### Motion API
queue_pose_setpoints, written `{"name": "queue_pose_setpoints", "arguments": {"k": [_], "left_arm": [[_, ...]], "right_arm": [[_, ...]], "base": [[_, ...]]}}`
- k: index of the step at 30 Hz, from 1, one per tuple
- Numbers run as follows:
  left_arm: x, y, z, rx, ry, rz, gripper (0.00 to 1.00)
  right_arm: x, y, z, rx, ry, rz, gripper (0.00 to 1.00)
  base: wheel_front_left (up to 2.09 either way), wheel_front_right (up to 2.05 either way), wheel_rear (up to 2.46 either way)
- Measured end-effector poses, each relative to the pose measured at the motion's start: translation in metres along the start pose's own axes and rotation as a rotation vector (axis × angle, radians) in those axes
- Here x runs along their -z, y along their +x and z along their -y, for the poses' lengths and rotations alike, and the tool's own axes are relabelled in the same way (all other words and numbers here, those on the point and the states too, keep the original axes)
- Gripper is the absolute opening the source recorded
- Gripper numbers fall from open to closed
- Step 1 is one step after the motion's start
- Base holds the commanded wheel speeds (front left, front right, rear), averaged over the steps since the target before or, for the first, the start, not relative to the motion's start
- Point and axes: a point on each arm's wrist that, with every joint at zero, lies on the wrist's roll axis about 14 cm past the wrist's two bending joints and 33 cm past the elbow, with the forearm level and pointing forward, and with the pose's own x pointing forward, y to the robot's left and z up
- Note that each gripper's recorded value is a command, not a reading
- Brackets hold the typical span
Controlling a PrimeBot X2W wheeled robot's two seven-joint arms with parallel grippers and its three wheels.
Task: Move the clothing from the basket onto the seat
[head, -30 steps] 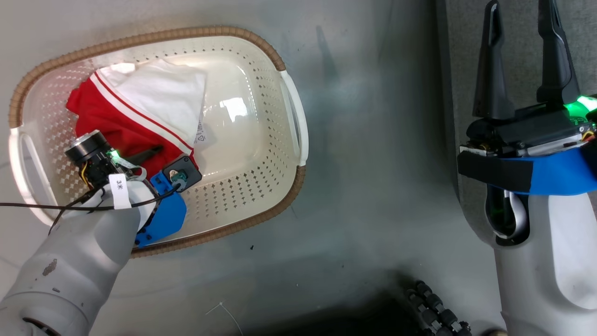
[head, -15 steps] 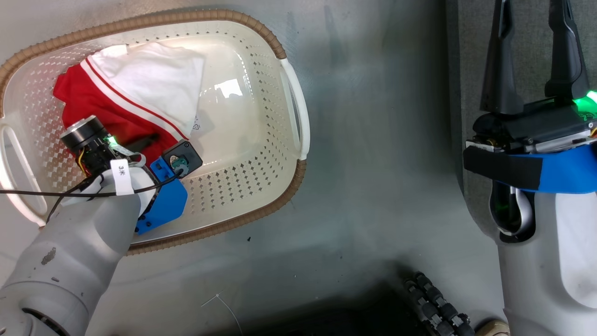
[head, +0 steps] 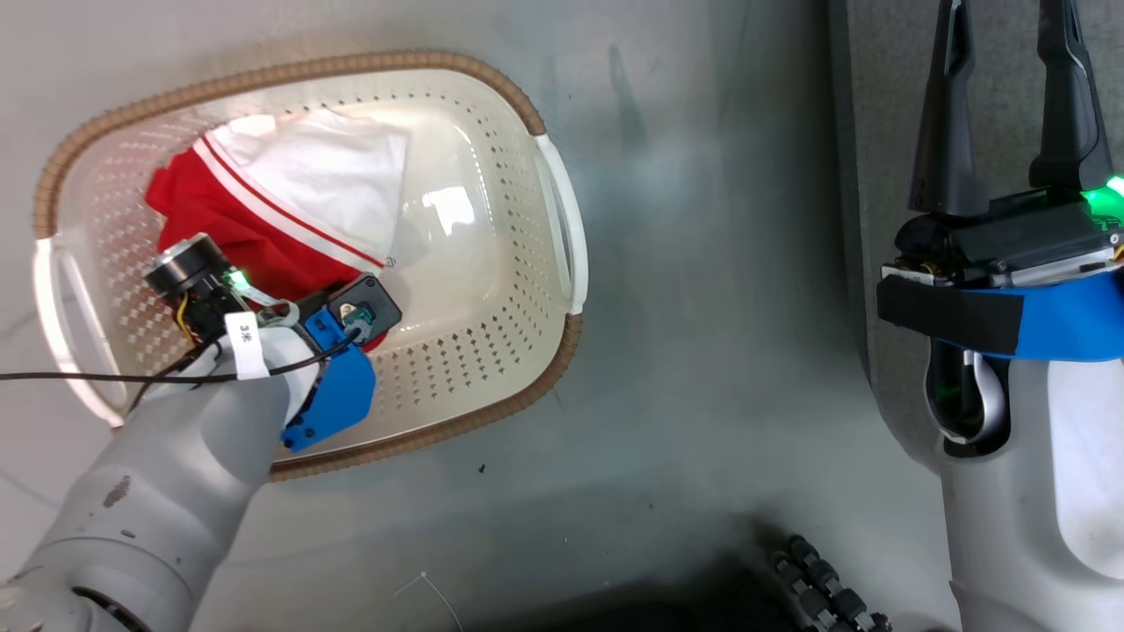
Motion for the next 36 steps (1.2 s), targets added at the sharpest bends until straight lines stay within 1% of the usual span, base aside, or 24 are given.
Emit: {"name": "queue_pose_setpoints", "arguments": {"k": [8,18,23,28,36], "left_arm": [[-0.051,-0.025,-0.002,-0.044,-0.078,0.158,0.0],[-0.108,-0.077,-0.011,-0.129,-0.148,0.338,0.0],[-0.15,-0.113,-0.017,-0.179,-0.17,0.481,0.0],[-0.172,-0.152,-0.022,-0.243,-0.201,0.585,0.0],[-0.21,-0.221,-0.031,-0.356,-0.206,0.762,0.0]], "right_arm": [[-0.023,-0.003,-0.004,-0.005,-0.001,0.036,1.0],[-0.062,-0.012,-0.014,-0.019,0.008,0.099,1.0],[-0.081,-0.023,-0.015,-0.016,0.011,0.122,1.0],[-0.1,-0.039,-0.017,-0.014,0.018,0.145,1.0],[-0.126,-0.067,-0.017,-0.009,0.023,0.178,1.0]], "base": [[0.0,0.0,0.0],[0.0,0.0,0.0],[0.0,0.0,0.0],[0.0,0.0,0.0],[0.0,0.0,0.0]]}}
